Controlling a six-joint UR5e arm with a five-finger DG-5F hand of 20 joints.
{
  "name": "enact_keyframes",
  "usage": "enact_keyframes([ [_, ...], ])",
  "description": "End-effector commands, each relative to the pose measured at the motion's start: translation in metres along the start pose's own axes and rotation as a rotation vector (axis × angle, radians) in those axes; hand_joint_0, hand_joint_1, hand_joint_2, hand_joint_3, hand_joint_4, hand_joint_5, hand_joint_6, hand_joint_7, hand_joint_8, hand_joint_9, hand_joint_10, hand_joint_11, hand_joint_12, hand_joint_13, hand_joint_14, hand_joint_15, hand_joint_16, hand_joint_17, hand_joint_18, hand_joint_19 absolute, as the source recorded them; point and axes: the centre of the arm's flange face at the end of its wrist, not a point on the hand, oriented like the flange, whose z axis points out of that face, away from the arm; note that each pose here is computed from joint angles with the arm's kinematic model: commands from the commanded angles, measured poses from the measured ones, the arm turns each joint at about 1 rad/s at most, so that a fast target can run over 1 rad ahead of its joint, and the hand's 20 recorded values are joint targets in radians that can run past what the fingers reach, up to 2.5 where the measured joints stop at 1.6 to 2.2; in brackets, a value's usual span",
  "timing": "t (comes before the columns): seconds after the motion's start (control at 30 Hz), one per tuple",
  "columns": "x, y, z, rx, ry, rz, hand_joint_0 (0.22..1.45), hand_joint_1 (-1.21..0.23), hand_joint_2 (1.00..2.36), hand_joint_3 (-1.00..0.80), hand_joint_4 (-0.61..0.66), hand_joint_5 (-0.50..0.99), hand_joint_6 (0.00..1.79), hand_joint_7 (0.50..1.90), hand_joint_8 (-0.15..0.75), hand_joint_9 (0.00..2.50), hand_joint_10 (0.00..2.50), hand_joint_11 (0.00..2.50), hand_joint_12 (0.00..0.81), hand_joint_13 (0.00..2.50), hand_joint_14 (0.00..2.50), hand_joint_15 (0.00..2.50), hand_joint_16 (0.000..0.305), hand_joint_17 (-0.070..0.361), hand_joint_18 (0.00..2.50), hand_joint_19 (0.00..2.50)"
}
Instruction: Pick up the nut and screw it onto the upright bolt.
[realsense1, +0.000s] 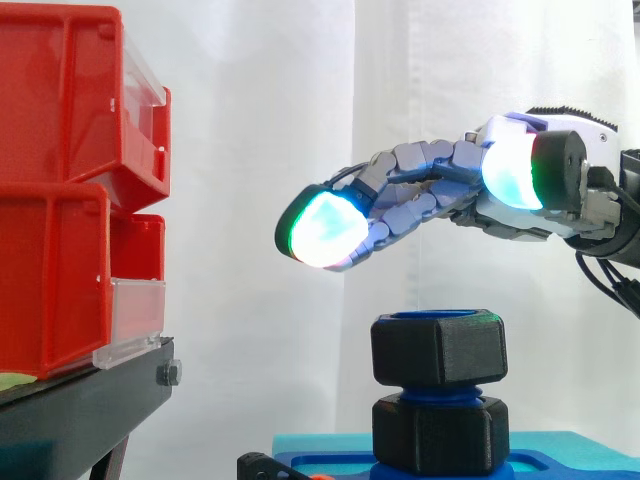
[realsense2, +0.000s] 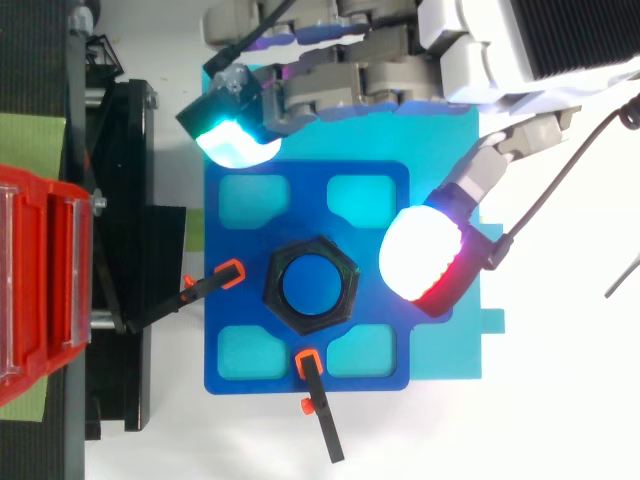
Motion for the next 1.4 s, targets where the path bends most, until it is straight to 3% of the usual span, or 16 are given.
enact_keyframes([
  [0.0, 0.002, 0.004, 0.002, -0.003, 0.004, 0.002, 0.46, -0.06, 1.00, -0.50, 0.15, -0.19, 0.50, 0.60, 0.197, 0.43, 0.00, 0.00, 0.308, 0.11, 0.00, 0.00, 0.038, 0.086, 0.00, 0.00],
  [0.17, 0.009, 0.018, 0.010, 0.004, 0.005, 0.013, 0.45, -0.04, 1.00, -0.50, 0.16, -0.18, 0.50, 0.61, 0.195, 0.34, 0.00, 0.00, 0.316, 0.04, 0.00, 0.00, 0.041, 0.092, 0.00, 0.00],
  [0.43, 0.025, 0.043, 0.019, 0.028, 0.037, 0.039, 0.45, -0.02, 1.00, -0.50, 0.17, -0.17, 0.50, 0.66, 0.203, 0.32, 0.00, 0.00, 0.320, 0.02, 0.00, 0.00, 0.041, 0.093, 0.00, 0.00],
  [0.63, 0.028, 0.050, 0.022, 0.029, 0.049, 0.045, 0.46, -0.04, 1.00, -0.50, 0.19, -0.16, 0.50, 0.71, 0.213, 0.35, 0.00, 0.00, 0.319, 0.06, 0.00, 0.00, 0.041, 0.092, 0.00, 0.00],
  [0.73, 0.033, 0.057, 0.023, 0.037, 0.075, 0.055, 0.46, -0.05, 1.00, -0.50, 0.20, -0.15, 0.50, 0.76, 0.218, 0.36, 0.00, 0.00, 0.319, 0.07, 0.00, 0.00, 0.040, 0.091, 0.00, 0.00],
  [0.93, 0.036, 0.062, 0.023, 0.038, 0.096, 0.063, 0.47, -0.07, 1.00, -0.50, 0.21, -0.14, 0.50, 0.81, 0.235, 0.43, 0.00, 0.00, 0.303, 0.11, 0.00, 0.00, 0.037, 0.083, 0.00, 0.00],
  [1.37, 0.037, 0.063, 0.023, 0.033, 0.101, 0.065, 0.47, -0.11, 1.00, -0.50, 0.24, -0.13, 0.50, 0.87, 0.251, 0.47, 0.00, 0.00, 0.265, 0.17, 0.00, 0.00, 0.029, 0.066, 0.00, 0.00],
])
